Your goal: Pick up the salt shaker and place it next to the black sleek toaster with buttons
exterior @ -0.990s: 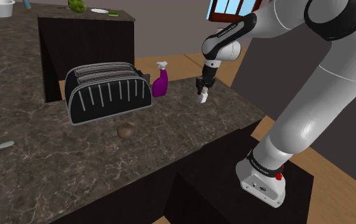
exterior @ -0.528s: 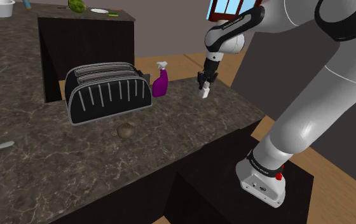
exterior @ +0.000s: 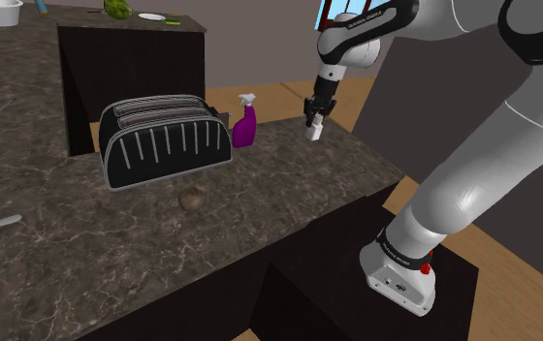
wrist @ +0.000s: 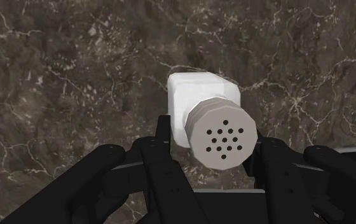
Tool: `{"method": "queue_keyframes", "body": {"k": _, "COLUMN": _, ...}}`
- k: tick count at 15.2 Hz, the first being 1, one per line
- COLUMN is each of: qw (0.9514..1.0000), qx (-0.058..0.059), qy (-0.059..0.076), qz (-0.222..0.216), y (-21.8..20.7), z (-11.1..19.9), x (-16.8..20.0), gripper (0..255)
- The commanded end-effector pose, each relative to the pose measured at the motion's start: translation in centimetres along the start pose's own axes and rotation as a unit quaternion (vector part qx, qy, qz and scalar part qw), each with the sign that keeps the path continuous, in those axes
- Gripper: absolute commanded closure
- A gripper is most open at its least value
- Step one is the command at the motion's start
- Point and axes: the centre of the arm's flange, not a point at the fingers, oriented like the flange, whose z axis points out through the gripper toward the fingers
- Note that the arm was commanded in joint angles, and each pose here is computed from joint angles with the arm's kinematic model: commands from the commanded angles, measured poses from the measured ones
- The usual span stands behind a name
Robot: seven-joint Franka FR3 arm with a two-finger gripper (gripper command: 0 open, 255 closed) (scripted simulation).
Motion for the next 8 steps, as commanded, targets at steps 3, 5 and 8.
{"method": "queue_keyframes", "body": {"k": 3, "qw": 1.0000, "qx": 0.000, "qy": 0.000, "qz": 0.000, "y": -0.1, "z": -2.1, "x": -0.1, "gripper": 255}}
{"method": "queue_keyframes", "body": {"k": 5, "qw": 1.0000, "qx": 0.000, "qy": 0.000, "qz": 0.000, "y": -0.2, "z": -3.1, "x": -0.2, "gripper": 255}}
{"method": "queue_keyframes", "body": {"k": 8, "qw": 1.0000, "qx": 0.000, "qy": 0.000, "qz": 0.000, "y": -0.4, "z": -4.7, "x": -0.4, "gripper": 255}}
